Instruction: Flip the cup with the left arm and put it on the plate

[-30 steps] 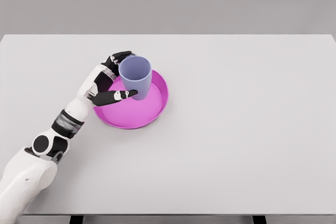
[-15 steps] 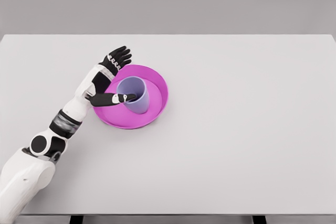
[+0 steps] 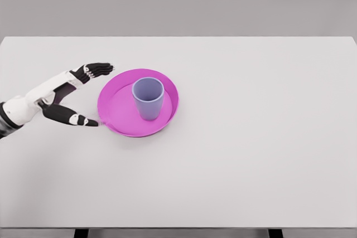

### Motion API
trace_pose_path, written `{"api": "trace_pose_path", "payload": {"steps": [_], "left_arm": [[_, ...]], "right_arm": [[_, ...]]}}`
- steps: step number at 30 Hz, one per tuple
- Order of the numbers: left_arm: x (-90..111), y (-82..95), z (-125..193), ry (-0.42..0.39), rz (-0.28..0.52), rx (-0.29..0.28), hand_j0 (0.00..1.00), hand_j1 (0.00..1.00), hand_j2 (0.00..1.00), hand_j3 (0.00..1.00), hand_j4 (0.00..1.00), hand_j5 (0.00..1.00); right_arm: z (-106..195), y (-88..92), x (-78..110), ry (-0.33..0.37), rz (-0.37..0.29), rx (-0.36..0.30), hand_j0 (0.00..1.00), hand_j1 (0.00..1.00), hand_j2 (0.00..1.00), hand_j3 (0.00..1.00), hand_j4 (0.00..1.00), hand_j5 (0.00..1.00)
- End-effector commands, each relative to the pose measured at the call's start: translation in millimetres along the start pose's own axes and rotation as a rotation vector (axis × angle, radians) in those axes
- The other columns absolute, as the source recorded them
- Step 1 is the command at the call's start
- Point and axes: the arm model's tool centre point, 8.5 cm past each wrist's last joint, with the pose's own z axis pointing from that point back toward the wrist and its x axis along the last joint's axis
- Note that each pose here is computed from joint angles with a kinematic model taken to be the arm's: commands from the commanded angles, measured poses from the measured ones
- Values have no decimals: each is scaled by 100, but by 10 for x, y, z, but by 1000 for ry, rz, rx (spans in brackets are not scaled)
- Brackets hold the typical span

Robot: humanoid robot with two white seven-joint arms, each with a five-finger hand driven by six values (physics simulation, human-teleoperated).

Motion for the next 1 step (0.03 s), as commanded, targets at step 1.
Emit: {"api": "trace_pose_path", "payload": {"steps": [1], "left_arm": [[125,154,212,56,-52,-53,100,100,100,100,100,100]], "right_arm": [[0,-2,-1,0,0,-1,100,100,100,100,100,100]]}}
